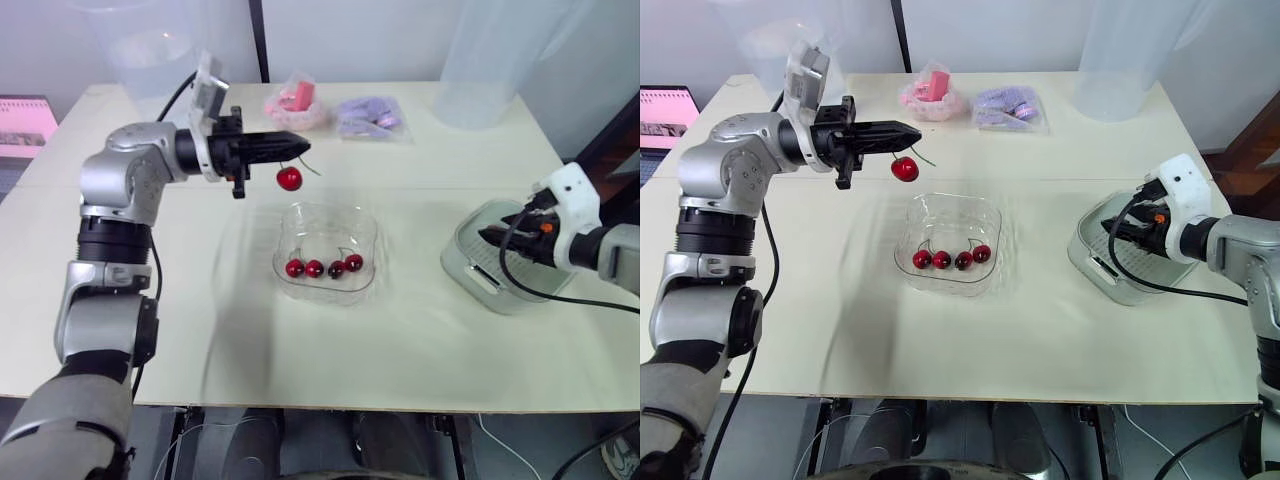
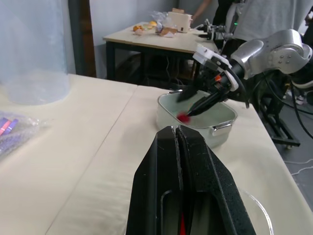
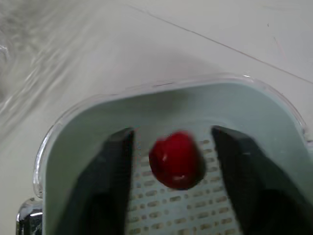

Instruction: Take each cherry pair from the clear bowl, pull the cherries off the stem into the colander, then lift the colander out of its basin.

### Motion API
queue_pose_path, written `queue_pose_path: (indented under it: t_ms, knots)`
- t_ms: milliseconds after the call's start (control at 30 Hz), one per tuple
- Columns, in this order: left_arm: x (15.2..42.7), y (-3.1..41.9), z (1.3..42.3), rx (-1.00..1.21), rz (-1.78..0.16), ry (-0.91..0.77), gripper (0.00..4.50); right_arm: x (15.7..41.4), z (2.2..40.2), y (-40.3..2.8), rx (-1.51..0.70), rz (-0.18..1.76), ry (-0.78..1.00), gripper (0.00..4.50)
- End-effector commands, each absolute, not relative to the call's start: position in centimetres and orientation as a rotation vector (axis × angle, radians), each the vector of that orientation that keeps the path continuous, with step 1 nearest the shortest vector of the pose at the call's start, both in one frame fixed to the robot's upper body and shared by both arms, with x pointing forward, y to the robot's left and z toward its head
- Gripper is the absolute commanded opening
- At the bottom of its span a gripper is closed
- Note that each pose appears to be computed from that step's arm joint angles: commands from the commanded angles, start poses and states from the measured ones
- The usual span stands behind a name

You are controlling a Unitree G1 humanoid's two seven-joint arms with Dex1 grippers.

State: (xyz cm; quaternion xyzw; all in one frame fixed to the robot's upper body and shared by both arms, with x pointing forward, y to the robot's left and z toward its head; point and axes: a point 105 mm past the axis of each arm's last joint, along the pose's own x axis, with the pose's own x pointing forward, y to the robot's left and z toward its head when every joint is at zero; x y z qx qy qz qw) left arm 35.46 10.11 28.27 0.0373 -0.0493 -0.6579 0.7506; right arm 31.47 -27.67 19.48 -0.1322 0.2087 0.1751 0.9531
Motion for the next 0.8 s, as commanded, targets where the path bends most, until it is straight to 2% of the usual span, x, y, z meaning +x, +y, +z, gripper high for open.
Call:
queue_pose_path:
  t_ms: [33,133,267,333,367,433,533,800]
  knots:
    - [35.2,10.2,29.4,0.116,-1.437,-0.152,0.00,31.5,22.8,-27.8,-0.306,0.339,0.335,4.08]
    - [35.2,10.2,29.9,0.103,-1.437,-0.166,0.00,31.8,25.2,-25.7,-0.263,0.413,0.252,4.08]
    - [34.9,10.0,30.8,0.085,-1.452,-0.190,0.00,31.5,28.1,-18.8,-0.133,0.688,0.149,4.08]
    - [34.8,9.8,31.0,0.085,-1.460,-0.198,0.00,31.3,28.2,-14.3,-0.052,0.839,0.135,4.08]
    - [34.8,9.7,31.1,0.078,-1.463,-0.202,0.00,31.2,28.1,-12.8,-0.023,0.883,0.136,4.30]
    - [34.8,9.5,31.4,0.068,-1.467,-0.209,0.00,31.0,27.7,-9.5,0.059,0.977,0.132,4.30]
    - [34.7,9.4,31.4,0.075,-1.466,-0.211,0.00,31.0,27.4,-6.2,0.185,1.030,0.121,4.30]
    - [34.4,9.8,31.4,0.068,-1.465,-0.204,0.00,30.4,27.9,-1.6,0.194,1.111,0.100,4.30]
